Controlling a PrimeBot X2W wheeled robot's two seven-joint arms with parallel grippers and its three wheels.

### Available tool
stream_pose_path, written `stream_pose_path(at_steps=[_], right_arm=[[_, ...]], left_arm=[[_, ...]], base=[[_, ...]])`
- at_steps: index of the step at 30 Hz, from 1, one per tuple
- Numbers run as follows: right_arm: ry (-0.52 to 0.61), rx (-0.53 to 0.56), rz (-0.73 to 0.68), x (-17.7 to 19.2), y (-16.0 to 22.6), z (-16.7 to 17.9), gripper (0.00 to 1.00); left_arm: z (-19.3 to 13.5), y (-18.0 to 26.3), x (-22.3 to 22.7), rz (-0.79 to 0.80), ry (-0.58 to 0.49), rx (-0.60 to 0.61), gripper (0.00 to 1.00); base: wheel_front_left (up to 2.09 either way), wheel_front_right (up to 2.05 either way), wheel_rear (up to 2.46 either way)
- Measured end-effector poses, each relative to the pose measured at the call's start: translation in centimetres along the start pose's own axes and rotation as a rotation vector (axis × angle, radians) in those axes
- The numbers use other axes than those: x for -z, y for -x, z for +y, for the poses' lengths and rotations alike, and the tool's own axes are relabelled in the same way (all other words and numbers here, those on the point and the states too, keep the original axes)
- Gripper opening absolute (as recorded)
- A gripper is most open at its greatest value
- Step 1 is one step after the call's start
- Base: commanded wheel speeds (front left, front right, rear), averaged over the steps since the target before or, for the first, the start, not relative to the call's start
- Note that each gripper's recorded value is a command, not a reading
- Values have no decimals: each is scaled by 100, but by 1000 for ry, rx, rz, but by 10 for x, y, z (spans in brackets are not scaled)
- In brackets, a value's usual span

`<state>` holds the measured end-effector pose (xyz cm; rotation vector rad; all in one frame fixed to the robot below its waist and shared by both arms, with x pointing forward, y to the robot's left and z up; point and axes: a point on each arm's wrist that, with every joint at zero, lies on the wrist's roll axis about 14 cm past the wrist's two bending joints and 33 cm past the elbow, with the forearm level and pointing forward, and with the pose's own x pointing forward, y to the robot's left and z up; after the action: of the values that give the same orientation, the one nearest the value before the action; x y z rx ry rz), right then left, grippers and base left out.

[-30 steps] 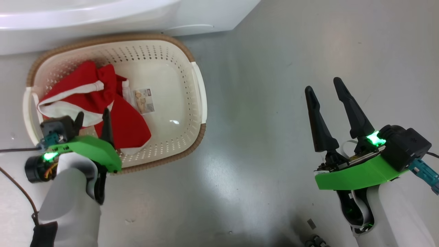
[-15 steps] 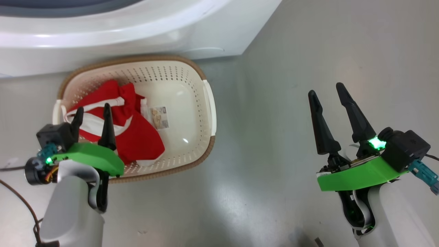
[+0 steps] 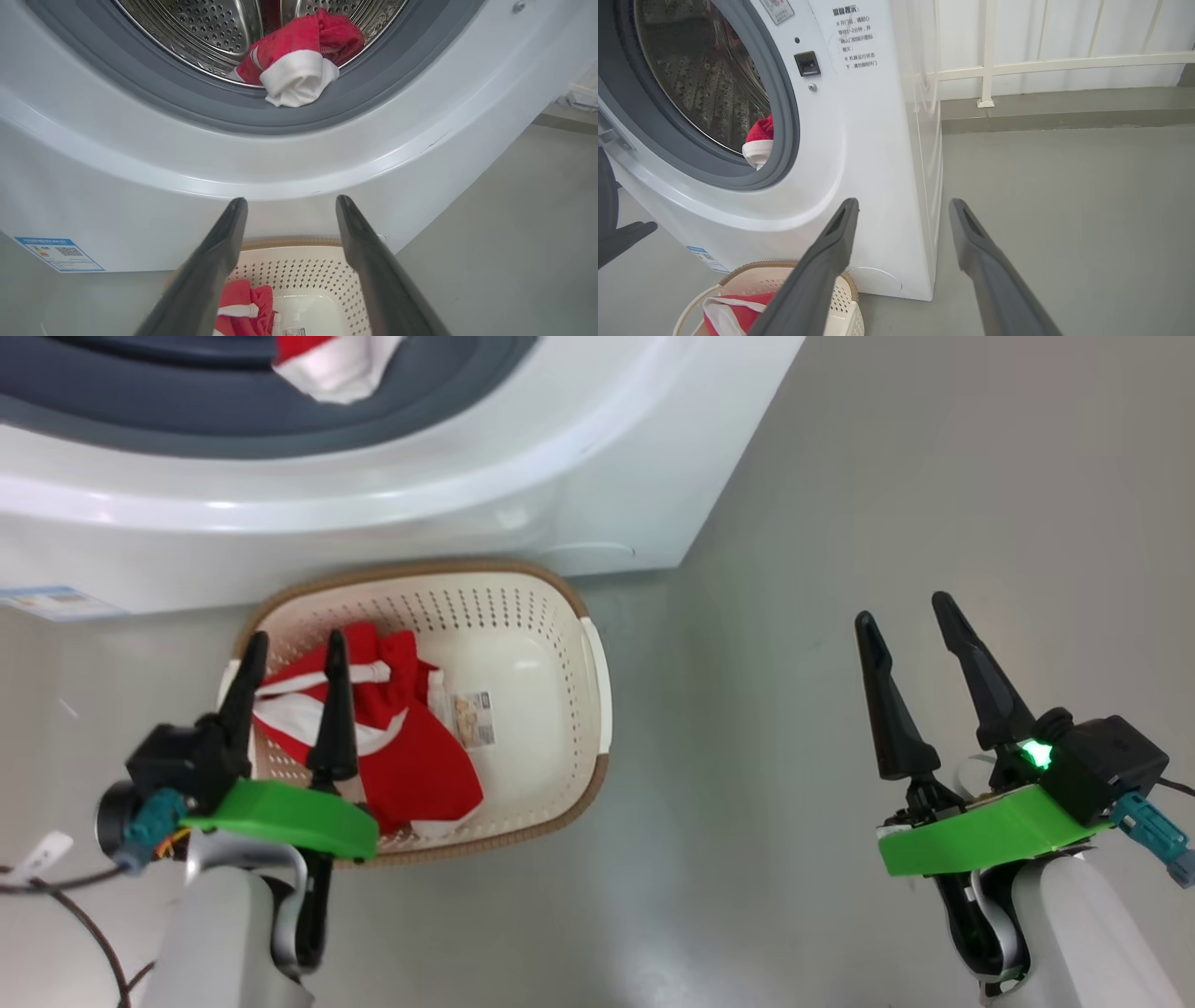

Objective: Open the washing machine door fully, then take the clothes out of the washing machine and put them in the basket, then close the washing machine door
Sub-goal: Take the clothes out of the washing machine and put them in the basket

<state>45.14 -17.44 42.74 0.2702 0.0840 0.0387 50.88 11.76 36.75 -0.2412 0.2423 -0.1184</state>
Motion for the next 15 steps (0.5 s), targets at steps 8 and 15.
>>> stream_pose_path(at_steps=[8, 15], right_arm=[[-3, -4, -19, -12, 16, 5, 100], [10, -12, -52, -27, 31, 10, 100]], left_arm=[[-12, 23, -50, -139, -50, 2, 100], [-16, 53, -85, -234, -68, -6, 100]], base=[[0, 0, 0], [0, 0, 0]])
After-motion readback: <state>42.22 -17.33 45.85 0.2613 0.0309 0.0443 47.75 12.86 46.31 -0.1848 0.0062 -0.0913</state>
